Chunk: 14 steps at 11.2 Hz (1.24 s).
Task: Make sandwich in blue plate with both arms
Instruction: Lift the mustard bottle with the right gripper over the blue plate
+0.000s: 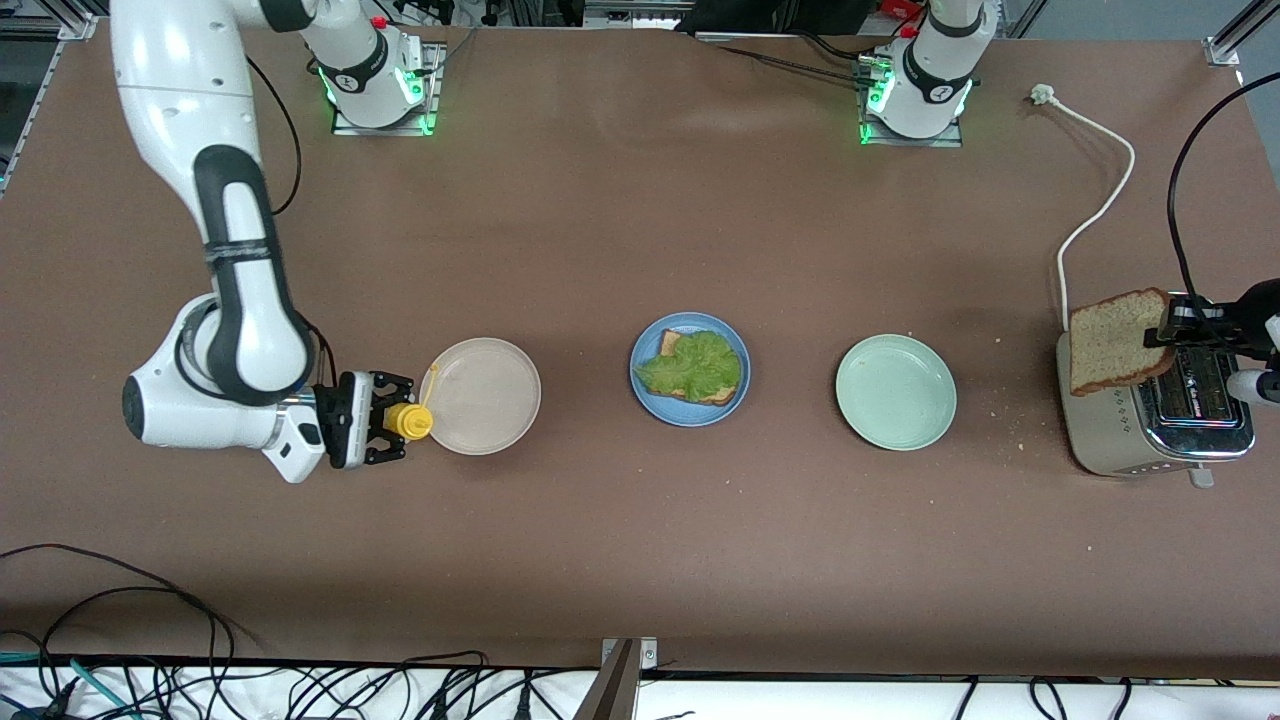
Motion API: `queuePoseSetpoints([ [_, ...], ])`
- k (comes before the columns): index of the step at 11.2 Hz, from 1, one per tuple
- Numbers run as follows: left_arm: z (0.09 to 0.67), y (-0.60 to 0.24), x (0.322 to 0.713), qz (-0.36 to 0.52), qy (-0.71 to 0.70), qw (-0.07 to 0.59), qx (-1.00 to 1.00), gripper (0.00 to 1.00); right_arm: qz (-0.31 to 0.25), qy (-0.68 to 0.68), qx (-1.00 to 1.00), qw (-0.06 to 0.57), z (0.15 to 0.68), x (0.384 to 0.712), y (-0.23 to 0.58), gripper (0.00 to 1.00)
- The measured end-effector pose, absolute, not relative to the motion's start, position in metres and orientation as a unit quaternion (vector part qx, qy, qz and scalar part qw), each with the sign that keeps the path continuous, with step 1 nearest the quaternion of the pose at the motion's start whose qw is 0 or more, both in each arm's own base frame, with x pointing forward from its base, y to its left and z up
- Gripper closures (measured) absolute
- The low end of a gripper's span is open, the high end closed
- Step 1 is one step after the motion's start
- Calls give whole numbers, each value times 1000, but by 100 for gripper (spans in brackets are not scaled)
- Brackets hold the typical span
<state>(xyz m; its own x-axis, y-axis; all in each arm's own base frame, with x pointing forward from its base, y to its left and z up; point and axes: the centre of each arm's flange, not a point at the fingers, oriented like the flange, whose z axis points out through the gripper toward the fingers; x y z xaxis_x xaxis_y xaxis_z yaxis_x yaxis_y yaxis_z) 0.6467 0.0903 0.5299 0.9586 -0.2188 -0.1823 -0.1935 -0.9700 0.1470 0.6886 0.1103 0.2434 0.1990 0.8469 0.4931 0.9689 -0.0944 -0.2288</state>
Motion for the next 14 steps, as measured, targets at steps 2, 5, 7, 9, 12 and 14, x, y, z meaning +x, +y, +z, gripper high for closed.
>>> queuePoseSetpoints([
  [2, 528, 91, 643, -113, -93, 66, 987, 92, -66, -626, -753, 192, 276, 689, 159, 85],
  [5, 526, 96, 640, -123, -85, 67, 986, 92, -11, -635, -763, 121, 304, 670, 231, 85],
  [7, 524, 98, 639, -128, -83, 69, 986, 92, 45, -633, -770, 72, 326, 659, 265, 85],
  [9, 523, 98, 638, -130, -82, 69, 986, 92, 78, -617, -783, 34, 345, 638, 313, 85],
  [12, 522, 99, 638, -131, -81, 70, 986, 92, 119, -592, -797, -26, 335, 600, 373, 85],
  [14, 522, 99, 638, -132, -80, 70, 986, 92, 132, -584, -798, -66, 321, 570, 416, 85],
])
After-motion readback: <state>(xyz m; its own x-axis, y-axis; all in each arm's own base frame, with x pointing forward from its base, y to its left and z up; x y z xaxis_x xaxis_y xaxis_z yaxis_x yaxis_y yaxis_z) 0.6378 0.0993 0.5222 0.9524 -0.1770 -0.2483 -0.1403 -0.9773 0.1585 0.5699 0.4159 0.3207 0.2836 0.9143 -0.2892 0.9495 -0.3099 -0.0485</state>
